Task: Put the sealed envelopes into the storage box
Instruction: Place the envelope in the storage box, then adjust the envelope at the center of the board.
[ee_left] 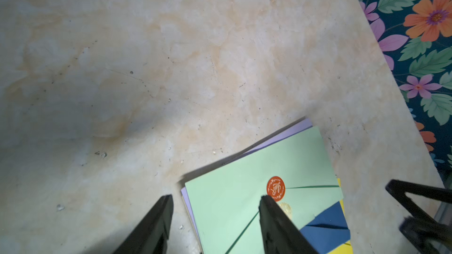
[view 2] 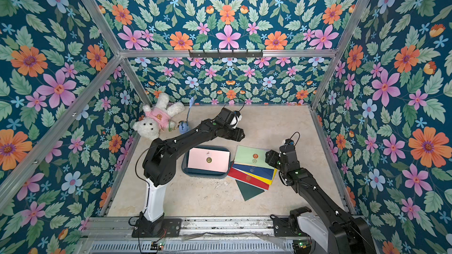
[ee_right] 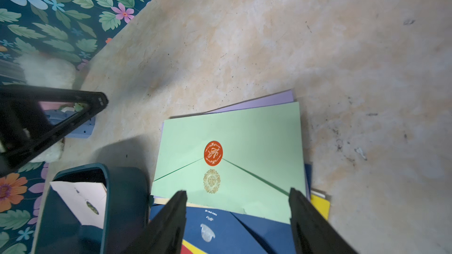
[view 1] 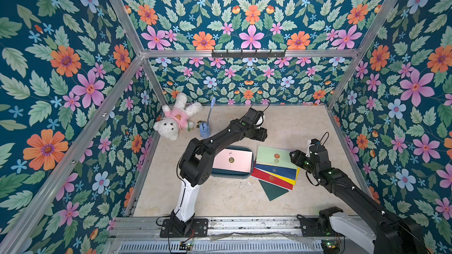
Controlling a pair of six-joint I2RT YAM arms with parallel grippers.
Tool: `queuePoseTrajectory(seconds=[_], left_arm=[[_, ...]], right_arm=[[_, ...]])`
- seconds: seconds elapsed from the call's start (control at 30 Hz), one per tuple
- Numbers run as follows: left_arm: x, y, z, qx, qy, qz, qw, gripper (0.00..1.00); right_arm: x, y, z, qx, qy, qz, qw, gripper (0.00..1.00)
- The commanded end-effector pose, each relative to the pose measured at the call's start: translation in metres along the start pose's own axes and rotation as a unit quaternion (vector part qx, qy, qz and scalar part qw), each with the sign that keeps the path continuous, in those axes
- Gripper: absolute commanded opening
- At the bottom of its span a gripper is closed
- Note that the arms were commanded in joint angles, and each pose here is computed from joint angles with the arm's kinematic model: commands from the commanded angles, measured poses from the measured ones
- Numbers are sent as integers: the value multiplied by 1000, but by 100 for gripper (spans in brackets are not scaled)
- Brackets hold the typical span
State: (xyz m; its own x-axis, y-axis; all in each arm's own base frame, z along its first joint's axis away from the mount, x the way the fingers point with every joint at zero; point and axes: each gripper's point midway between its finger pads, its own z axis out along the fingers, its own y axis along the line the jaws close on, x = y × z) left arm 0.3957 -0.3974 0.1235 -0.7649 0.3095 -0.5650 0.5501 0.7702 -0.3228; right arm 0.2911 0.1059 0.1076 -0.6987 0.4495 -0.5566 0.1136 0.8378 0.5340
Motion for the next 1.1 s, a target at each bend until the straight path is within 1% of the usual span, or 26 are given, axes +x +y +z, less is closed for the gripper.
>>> queuePoseTrajectory(seconds=[0.0,0.07,0.17,0.23,0.3,0.33,0.5,0.63,0.73,0.83,0.9,0.97,1.07], left_arm=[[4,-3,-1,9,20,8,1000,61],[4,-6,-4,11,16,8,1000,60],[2,-5,-11,10,1,7,1000,60],[3,-4,-15,9,-3,6,1000,60],[1,-5,-20,7,-8,6,1000,60],[1,-5,-24,7,-12,6,1000,60],[-3,-4,-45,-2,-37,6,999,60],[-1,1,-63,-8,-50,4,999,60],[1,6,-73,-12,-59,2,998,60],[5,11,-77,-15,-60,-2,998,60],[7,12,-77,-16,-61,-2,998,60],[8,13,-77,-17,-62,-1,998,60],[10,16,-76,-24,-61,-3,998,61]], right_arm=[[8,12,-2,-27,34,16,999,69],[19,15,-5,-34,66,20,997,64],[42,36,-13,-88,116,34,989,57],[62,56,-19,-120,141,19,983,55],[86,76,-23,-132,162,-8,978,55],[96,81,-23,-131,170,-16,976,55],[151,93,-19,-112,221,-36,968,45],[181,94,-17,-93,246,-55,963,39],[200,92,-13,-97,269,-44,957,30],[206,86,-10,-80,278,-55,956,27],[209,86,-10,-83,282,-61,954,26],[215,84,-8,-82,297,-71,949,25],[223,76,-5,-61,314,-93,943,24]])
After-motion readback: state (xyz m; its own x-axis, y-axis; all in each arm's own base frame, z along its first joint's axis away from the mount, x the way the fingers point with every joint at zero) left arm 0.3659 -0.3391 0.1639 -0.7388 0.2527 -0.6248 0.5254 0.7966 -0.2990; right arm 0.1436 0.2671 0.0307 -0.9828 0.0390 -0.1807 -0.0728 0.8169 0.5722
